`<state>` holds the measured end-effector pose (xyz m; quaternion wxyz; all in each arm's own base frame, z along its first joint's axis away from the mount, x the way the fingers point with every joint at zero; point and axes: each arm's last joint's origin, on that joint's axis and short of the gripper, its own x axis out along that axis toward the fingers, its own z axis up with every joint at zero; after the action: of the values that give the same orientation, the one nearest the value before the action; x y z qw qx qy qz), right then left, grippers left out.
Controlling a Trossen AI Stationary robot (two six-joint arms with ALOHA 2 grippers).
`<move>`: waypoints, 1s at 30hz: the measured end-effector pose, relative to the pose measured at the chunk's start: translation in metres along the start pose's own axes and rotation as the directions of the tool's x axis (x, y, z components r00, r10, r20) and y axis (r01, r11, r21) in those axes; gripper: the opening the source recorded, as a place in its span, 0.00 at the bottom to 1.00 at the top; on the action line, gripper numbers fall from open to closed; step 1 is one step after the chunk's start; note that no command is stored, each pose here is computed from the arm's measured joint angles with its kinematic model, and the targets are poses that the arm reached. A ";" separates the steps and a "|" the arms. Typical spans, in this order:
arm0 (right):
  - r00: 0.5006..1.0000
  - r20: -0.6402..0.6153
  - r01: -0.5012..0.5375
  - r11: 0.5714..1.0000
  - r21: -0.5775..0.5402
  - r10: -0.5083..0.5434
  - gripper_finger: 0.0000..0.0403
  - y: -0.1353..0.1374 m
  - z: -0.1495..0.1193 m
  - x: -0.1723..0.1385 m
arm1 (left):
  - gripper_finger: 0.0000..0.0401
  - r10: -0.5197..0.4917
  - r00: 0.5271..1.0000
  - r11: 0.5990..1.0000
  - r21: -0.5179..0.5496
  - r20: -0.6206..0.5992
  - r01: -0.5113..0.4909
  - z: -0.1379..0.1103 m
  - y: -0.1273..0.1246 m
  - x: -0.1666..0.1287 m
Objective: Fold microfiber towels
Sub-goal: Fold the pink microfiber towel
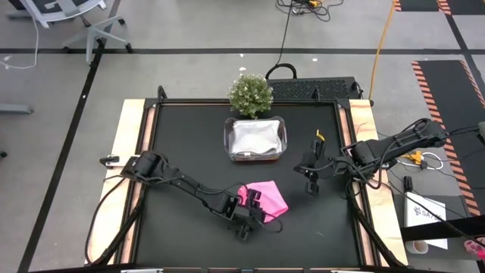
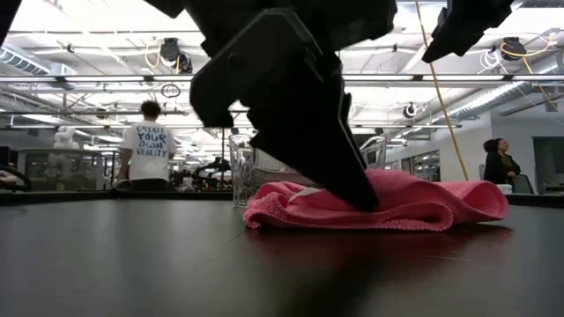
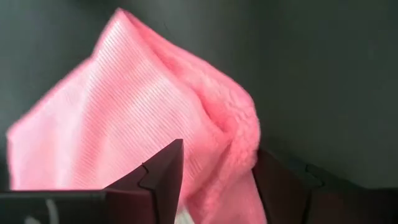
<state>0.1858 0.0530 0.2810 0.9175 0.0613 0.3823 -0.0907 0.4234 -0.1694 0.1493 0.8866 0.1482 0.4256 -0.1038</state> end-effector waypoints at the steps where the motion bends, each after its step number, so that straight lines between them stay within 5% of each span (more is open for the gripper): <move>1: 1.000 -0.001 -0.002 1.000 0.000 0.002 0.00 0.000 0.000 0.000 | 0.48 -0.001 1.000 1.000 -0.005 -0.009 0.001 -0.002 -0.001 0.003; 11: 1.000 -0.002 -0.003 1.000 -0.007 0.003 0.00 0.000 0.000 0.000 | 0.45 0.002 1.000 0.987 -0.158 0.005 -0.002 0.003 0.000 0.002; 21: 1.000 -0.003 -0.003 1.000 -0.008 0.003 0.00 0.000 0.000 0.000 | 0.04 -0.002 0.996 0.983 -0.181 -0.092 -0.015 0.007 0.003 -0.008; 30: 1.000 -0.002 -0.004 1.000 -0.010 0.004 0.00 0.000 0.000 0.000 | 0.01 0.033 0.982 0.984 -0.163 -0.188 -0.065 0.021 0.010 -0.029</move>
<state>0.1858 0.0531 0.2809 0.9176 0.0573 0.3837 -0.0870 0.4238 -0.1657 0.1859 0.8551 0.0921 0.5093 -0.0314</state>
